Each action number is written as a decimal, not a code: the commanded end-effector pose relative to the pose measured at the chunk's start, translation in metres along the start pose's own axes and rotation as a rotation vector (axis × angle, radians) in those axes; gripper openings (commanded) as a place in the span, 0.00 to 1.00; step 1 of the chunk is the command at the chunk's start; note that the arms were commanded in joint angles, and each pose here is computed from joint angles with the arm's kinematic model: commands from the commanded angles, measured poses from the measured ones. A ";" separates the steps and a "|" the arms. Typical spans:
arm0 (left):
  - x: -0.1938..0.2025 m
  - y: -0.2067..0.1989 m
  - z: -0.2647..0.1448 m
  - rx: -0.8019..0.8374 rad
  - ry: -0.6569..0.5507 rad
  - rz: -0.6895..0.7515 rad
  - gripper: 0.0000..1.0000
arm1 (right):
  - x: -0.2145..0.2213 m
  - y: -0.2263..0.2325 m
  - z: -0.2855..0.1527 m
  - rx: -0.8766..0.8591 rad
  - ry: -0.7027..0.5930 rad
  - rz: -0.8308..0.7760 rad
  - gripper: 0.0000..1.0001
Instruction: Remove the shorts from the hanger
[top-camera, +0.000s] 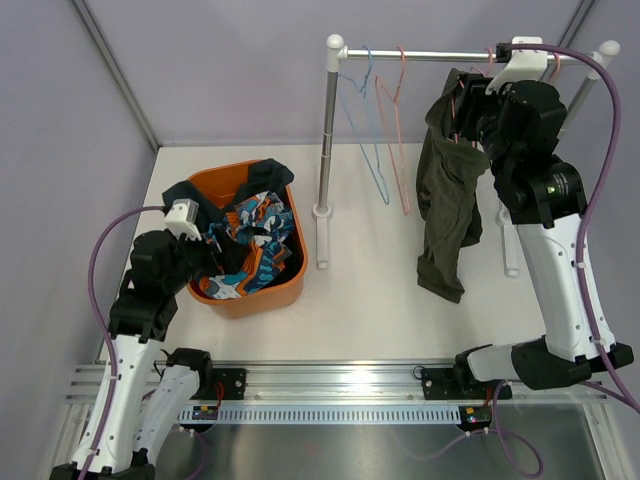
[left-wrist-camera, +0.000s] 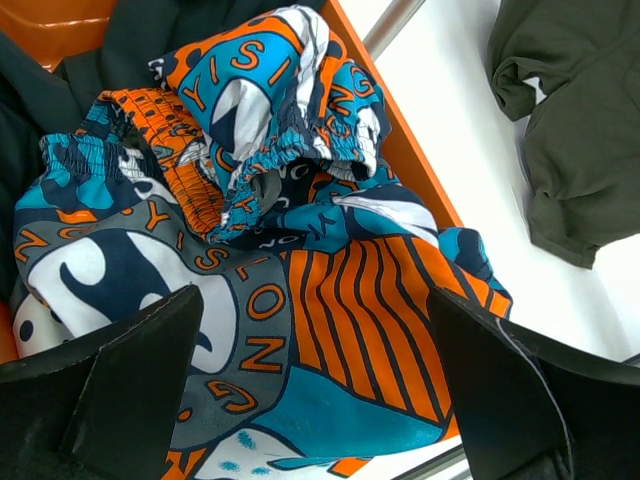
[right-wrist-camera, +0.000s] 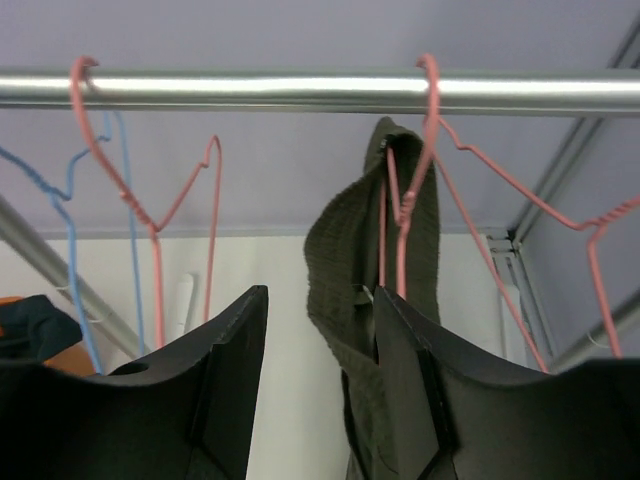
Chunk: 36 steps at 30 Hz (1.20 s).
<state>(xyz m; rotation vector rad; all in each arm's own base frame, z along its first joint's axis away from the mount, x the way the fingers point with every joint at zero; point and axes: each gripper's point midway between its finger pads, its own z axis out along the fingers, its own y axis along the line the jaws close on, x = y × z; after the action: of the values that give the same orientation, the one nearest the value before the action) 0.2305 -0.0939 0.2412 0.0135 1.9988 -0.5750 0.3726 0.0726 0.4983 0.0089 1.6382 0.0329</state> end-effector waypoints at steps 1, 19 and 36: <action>0.000 0.000 0.000 0.003 -0.016 0.023 0.99 | 0.008 -0.032 0.001 0.118 0.025 0.039 0.55; 0.000 0.000 -0.002 0.003 -0.024 0.032 0.99 | 0.019 -0.045 0.074 0.085 0.055 0.055 0.53; 0.001 0.000 -0.002 0.004 -0.022 0.034 0.99 | 0.037 -0.050 0.104 0.130 0.072 0.038 0.39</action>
<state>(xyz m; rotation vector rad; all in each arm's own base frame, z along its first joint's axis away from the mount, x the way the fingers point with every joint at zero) 0.2253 -0.0943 0.2379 0.0216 2.0005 -0.5714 0.4669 0.0310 0.4420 0.1274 1.7568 -0.0218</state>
